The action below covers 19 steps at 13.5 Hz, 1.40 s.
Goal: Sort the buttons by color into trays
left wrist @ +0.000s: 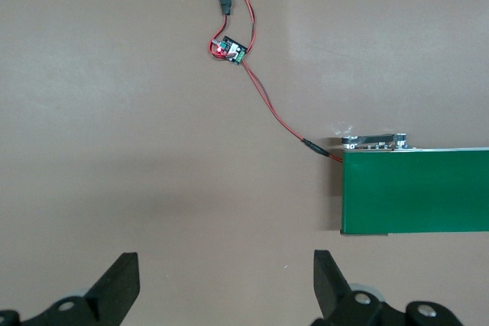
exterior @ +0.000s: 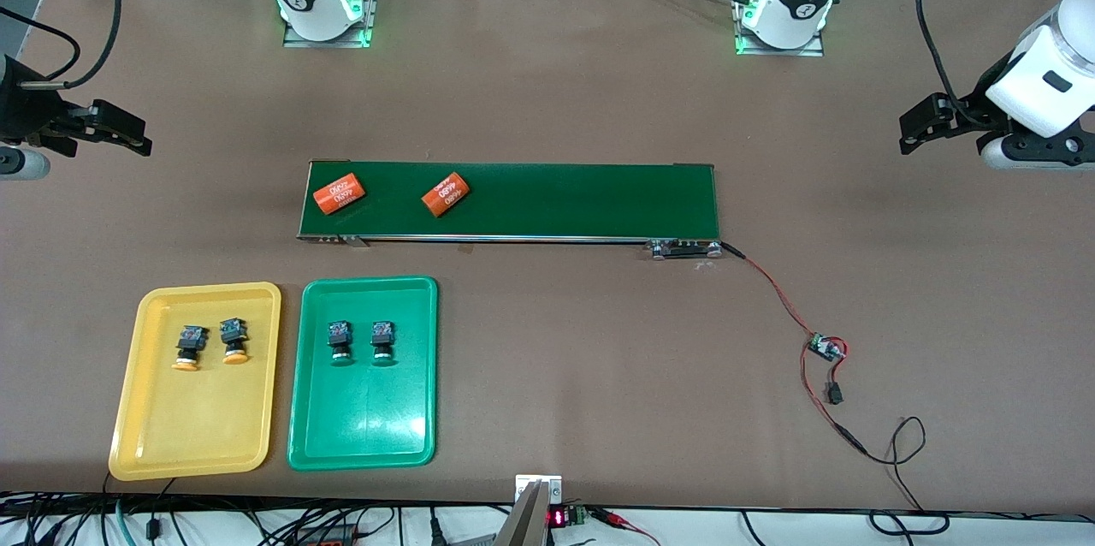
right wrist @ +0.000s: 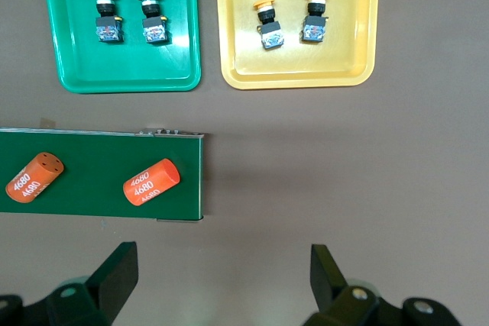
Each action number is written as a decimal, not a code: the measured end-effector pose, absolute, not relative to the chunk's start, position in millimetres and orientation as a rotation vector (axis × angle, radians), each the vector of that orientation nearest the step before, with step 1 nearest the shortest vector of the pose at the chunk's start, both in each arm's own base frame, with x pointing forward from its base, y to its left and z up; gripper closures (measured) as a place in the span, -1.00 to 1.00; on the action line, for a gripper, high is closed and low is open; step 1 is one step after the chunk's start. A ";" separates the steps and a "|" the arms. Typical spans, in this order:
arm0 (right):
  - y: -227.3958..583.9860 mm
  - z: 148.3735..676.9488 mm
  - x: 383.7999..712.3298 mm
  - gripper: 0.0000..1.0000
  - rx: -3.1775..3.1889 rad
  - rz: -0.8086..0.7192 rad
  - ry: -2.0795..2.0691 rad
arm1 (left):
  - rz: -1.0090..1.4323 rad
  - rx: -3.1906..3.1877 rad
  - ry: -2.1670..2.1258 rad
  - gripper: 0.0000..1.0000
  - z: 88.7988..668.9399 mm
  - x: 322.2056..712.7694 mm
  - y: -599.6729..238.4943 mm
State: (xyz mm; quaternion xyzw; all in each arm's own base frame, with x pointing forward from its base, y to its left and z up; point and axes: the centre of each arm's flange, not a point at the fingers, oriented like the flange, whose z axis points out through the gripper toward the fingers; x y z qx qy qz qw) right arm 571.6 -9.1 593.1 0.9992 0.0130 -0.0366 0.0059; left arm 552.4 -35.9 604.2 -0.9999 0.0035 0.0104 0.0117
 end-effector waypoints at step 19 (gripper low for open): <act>-4.2 589.9 570.9 -1.00 3.127 -0.131 0.068 | 0.029 -3.118 0.012 -1.00 605.3 552.6 -36.4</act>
